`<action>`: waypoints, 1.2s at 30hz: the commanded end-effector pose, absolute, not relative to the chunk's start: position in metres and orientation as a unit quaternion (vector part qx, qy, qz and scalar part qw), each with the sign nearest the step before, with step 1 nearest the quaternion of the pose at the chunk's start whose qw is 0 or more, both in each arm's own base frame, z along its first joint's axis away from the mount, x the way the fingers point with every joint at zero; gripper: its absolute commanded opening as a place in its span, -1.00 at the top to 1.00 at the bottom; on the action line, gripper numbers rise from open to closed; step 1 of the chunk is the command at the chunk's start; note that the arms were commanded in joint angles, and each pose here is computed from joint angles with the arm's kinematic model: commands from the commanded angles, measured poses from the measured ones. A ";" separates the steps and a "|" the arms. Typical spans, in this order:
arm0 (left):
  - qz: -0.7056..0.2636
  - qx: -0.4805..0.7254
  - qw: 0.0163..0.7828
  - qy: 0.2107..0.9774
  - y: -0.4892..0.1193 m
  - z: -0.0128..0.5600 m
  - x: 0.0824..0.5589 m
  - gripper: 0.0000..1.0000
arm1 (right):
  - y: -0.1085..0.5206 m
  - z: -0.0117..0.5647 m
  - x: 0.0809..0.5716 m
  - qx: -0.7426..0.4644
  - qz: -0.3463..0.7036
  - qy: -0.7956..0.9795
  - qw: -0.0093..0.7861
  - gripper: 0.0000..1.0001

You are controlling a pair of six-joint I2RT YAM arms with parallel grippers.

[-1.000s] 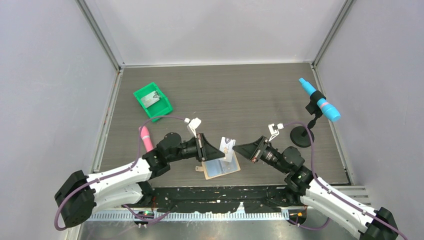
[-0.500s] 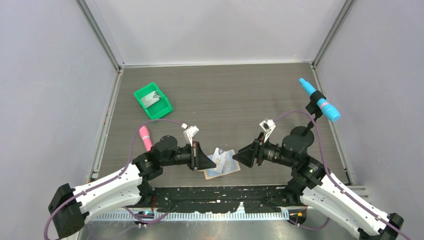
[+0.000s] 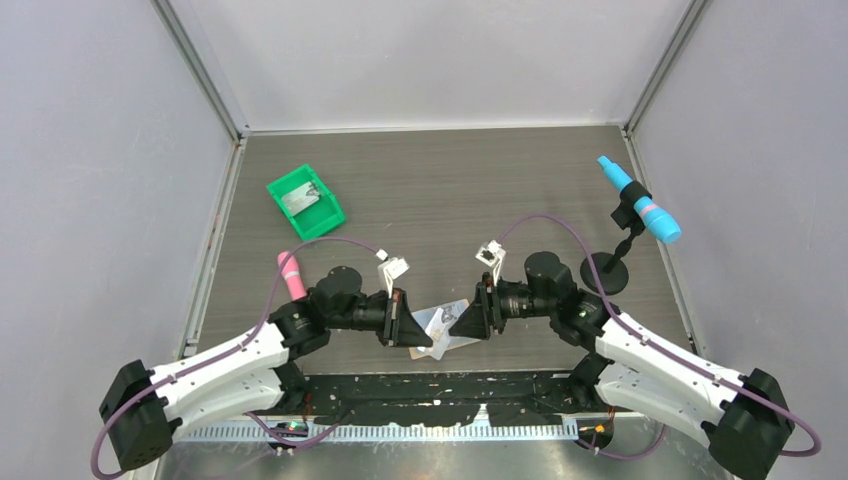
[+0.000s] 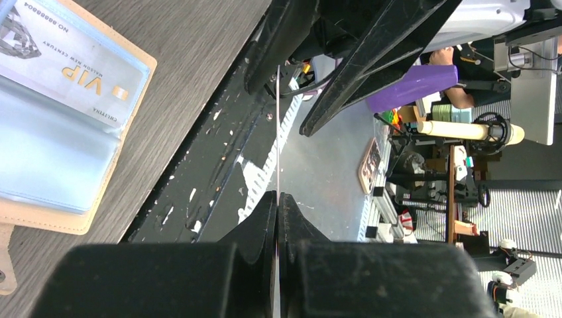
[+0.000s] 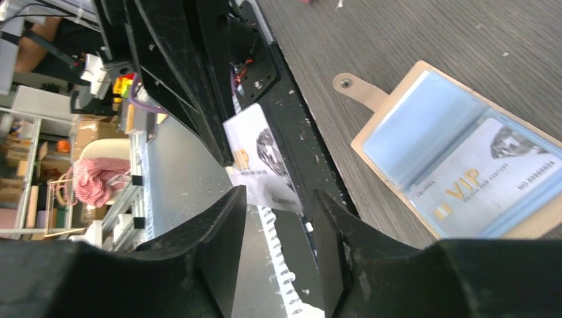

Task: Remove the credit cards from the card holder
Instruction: Place the credit card in the storage box.

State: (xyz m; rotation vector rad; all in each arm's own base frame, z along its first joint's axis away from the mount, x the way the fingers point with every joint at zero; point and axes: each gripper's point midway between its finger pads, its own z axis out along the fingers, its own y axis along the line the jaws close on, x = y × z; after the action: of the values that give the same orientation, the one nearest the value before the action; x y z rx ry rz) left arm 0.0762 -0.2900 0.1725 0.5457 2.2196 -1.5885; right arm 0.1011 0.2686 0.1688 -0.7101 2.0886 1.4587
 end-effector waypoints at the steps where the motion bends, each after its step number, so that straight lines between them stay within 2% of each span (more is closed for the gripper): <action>1: -0.574 0.216 0.182 0.768 -0.294 0.190 0.074 1.00 | 0.283 0.206 0.101 -0.294 0.585 0.705 0.274 0.15; 6: -0.559 0.219 0.181 0.779 -0.292 0.187 0.075 0.98 | 0.287 0.220 0.102 -0.282 0.609 0.684 0.287 0.85; 8: -0.542 0.211 0.189 0.791 -0.289 0.185 0.080 0.75 | 0.286 0.222 0.106 -0.266 0.608 0.687 0.297 0.89; 11: -0.512 0.173 0.237 0.808 -0.281 0.184 0.099 0.08 | 0.283 0.231 0.110 -0.228 0.619 0.683 0.312 0.89; 12: -0.511 0.164 0.253 0.805 -0.279 0.188 0.104 -0.05 | 0.283 0.234 0.115 -0.213 0.620 0.682 0.324 0.90; 15: -0.519 0.137 0.297 0.790 -0.275 0.206 0.116 -0.20 | 0.279 0.250 0.122 -0.171 0.633 0.671 0.345 0.90; 25: -0.583 0.066 0.361 0.725 -0.274 0.248 0.133 -0.22 | 0.264 0.276 0.148 -0.035 0.664 0.636 0.392 0.89; 32: -0.611 0.058 0.352 0.706 -0.283 0.255 0.134 -0.05 | 0.257 0.268 0.157 0.022 0.675 0.627 0.389 0.90; 36: -0.615 0.059 0.351 0.703 -0.289 0.257 0.137 0.14 | 0.255 0.262 0.158 0.032 0.675 0.627 0.388 0.89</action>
State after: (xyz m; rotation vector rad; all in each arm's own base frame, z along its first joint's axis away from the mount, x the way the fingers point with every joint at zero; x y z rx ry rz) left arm 0.1310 -0.2832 0.2310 0.1615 1.9353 -1.5328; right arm 0.1527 0.2610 0.2401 0.0218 1.7086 1.6771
